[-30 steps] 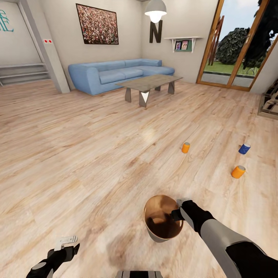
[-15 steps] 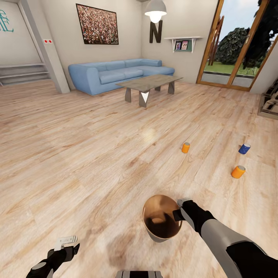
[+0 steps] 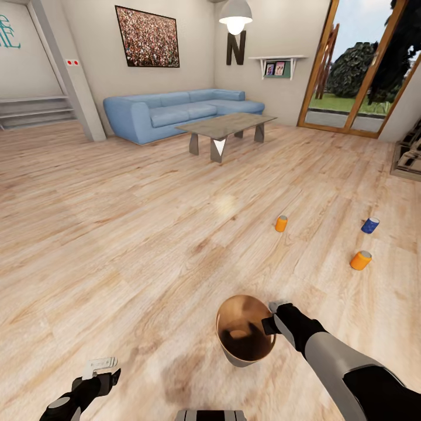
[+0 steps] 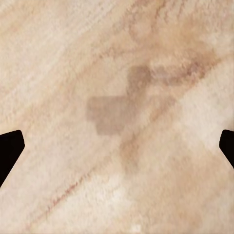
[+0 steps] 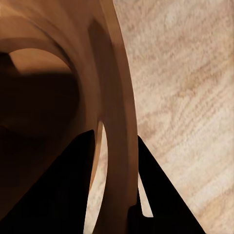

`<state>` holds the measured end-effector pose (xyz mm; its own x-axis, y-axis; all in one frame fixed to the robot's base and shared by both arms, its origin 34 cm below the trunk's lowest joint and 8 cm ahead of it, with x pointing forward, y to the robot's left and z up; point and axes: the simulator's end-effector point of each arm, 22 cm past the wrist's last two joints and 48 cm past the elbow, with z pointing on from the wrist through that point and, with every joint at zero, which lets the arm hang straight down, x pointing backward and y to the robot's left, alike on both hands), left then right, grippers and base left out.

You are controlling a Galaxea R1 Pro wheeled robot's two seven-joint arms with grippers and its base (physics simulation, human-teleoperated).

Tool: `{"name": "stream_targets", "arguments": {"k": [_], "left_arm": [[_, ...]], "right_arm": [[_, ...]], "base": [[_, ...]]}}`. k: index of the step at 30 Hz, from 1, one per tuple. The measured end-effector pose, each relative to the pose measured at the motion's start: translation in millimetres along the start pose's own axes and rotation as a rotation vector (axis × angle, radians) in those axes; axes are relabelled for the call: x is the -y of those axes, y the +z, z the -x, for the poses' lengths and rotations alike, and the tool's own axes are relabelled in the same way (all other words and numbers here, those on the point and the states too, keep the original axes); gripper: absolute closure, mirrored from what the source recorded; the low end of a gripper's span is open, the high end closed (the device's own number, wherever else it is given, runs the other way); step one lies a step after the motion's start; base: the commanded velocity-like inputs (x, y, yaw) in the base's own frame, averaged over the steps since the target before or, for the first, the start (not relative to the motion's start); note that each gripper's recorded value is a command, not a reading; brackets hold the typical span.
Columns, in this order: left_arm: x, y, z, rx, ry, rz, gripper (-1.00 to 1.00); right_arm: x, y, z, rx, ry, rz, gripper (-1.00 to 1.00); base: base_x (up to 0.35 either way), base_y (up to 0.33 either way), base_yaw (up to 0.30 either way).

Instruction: Put the three can of soda from the living room inside the tash can in the kitchen.

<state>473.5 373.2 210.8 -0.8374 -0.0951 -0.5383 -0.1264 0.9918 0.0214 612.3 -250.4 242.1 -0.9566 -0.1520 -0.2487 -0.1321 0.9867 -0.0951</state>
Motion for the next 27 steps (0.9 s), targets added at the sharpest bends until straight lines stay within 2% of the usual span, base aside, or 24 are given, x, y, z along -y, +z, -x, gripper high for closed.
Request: {"name": "stream_targets", "arguments": {"k": [15,22,27], "left_arm": [[1.5,-11.8,26.1,0.054,-0.001,-0.005,-1.00],[2.3,-19.4,38.6,0.074,-0.002,-0.007,-1.00],[2.6,-27.3,47.0,0.073,-0.001,-0.007,-1.00]], "right_arm": [[4.2,-24.3,13.4,0.046,0.002,-0.012,1.00],[6.2,-37.7,23.6,0.073,0.024,-0.007,1.00],[8.1,-48.6,38.8,0.116,0.044,-0.001,1.00]], "base": [[0.000,0.000,0.000],[0.000,0.000,0.000],[0.000,0.000,0.000]]}}
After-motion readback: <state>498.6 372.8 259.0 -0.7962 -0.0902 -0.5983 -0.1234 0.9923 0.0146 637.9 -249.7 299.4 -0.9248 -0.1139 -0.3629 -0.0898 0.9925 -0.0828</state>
